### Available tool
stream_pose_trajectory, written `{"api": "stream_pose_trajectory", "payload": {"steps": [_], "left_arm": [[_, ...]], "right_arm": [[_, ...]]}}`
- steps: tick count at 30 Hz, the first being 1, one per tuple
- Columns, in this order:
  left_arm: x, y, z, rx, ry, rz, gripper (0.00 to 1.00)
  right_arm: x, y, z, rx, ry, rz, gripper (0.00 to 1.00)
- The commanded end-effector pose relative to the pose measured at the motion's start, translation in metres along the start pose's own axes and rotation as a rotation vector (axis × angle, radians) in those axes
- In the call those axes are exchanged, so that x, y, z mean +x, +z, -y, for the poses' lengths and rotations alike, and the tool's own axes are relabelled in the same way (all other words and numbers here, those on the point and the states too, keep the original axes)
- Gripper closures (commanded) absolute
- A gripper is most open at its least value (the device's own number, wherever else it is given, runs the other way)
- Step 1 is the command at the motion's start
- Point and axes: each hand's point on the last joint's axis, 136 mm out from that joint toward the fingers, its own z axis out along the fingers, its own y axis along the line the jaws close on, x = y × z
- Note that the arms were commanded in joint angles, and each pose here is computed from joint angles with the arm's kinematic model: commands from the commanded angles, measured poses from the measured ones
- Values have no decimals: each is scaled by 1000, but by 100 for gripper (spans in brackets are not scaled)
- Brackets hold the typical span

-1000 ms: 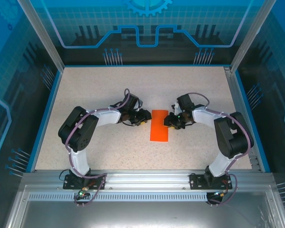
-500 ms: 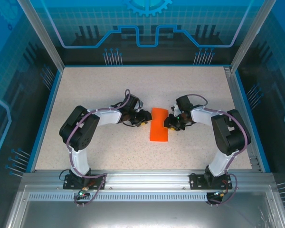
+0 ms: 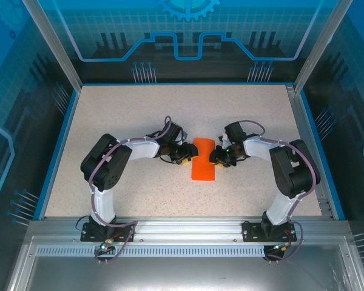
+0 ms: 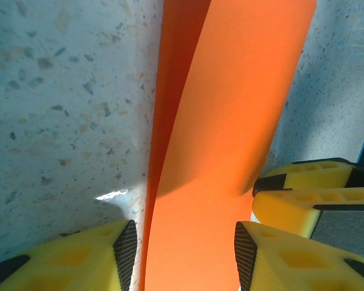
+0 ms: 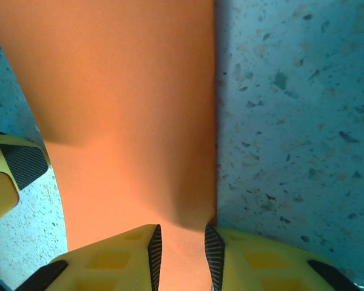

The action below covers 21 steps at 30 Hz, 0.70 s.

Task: Fold a paper plane with a square sheet of paper (pick it up from the middle)
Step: Fold the triangle a second time at the center of the table.

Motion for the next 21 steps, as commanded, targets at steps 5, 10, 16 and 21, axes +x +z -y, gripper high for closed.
{"api": "stream_pose_trajectory", "payload": {"steps": [5,10,16,21], "left_arm": [[6,11,3,-11,-11,-55,51],[9,14,7,4,-3,-67,51],[9,13,13,24,1,-67,56],[7,9,18,37,5,-53,59]], "right_arm": [[21,14,32,125,25,-66,70],[20,17,32,123,29,-67,70],[28,22,39,132,43,-84,70],[30,25,42,134,49,-92,70]]}}
